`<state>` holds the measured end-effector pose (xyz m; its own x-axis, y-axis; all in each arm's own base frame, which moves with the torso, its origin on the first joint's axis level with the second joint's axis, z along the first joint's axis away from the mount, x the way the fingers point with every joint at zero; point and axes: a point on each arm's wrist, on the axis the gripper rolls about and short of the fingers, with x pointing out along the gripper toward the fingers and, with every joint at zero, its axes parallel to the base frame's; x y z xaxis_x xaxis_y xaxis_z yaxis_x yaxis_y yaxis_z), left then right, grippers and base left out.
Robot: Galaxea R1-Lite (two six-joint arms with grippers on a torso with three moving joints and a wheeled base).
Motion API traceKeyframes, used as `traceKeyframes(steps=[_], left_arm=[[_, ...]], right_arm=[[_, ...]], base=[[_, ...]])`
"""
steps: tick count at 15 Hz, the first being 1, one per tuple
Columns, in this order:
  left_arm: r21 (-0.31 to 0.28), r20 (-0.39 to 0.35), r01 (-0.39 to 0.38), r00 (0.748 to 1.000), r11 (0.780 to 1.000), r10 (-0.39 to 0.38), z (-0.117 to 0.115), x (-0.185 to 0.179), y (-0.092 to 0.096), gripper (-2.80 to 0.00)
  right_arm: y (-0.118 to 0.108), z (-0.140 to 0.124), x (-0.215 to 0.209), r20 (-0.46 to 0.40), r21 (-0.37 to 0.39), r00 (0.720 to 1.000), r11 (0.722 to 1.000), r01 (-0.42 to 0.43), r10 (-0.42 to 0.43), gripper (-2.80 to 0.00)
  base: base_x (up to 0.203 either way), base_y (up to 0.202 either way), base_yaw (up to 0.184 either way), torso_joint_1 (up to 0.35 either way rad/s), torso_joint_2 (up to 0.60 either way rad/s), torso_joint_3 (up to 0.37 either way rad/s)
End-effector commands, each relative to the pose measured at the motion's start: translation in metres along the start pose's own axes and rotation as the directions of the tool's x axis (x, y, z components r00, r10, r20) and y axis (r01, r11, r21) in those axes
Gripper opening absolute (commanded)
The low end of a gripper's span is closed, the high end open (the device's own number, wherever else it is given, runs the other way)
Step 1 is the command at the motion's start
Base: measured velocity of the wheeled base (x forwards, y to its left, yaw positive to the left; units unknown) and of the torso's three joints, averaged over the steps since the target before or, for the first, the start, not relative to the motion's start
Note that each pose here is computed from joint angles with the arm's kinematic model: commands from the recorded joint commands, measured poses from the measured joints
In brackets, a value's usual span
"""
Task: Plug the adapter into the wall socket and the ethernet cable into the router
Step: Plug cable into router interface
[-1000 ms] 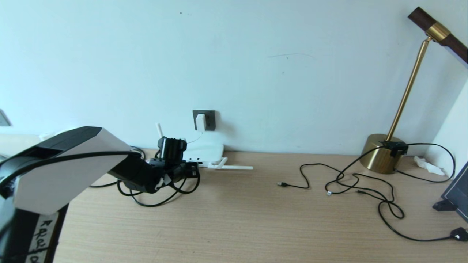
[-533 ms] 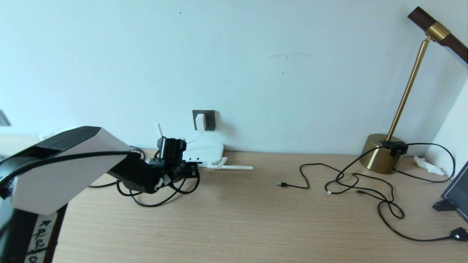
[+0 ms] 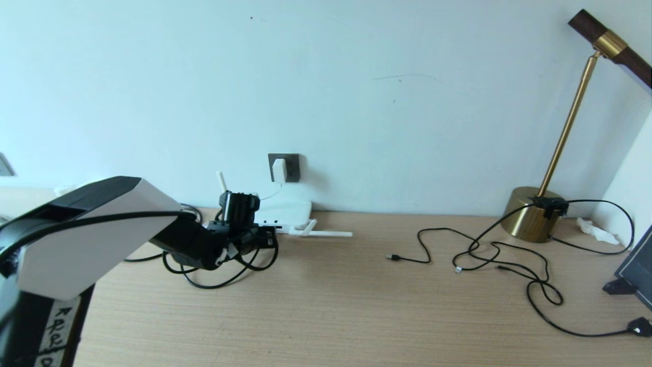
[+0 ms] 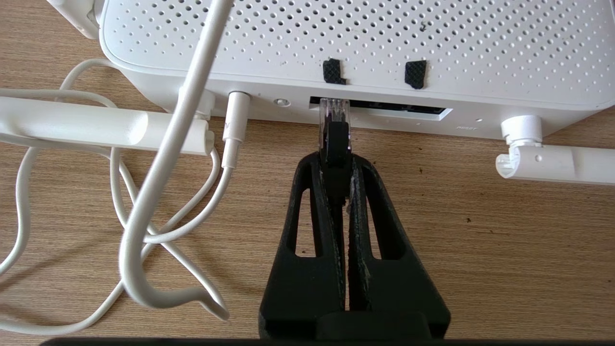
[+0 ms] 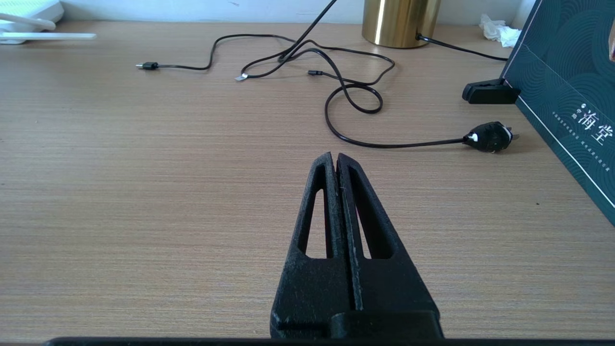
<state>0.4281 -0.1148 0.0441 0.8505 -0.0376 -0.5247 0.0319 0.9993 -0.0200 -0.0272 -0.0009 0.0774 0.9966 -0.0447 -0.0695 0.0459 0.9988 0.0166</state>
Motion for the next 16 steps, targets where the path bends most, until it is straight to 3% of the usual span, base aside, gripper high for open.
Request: traceKeyframes(steps=[1,16], left_arm=[[-0.002,-0.003,-0.003,1.0,1.0,0.003,-0.002,0.0022,0.0007,-2.8],[0.018,0.004,-0.002,1.0,1.0,0.002,0.0021,-0.0005,0.0013,-2.8]], right_arm=[[-0.0001,0.0,0.0001,-0.001,0.0,1.0,1.0,0.001,-0.001,-2.8],[0.0,-0.0001,0.0001,-0.001,0.0,1.0,1.0,0.0,0.0,-2.8]], base=[[0.0,0.0,0.0,0.0,0.0,0.0],[0.0,0.0,0.0,0.0,0.0,0.0]])
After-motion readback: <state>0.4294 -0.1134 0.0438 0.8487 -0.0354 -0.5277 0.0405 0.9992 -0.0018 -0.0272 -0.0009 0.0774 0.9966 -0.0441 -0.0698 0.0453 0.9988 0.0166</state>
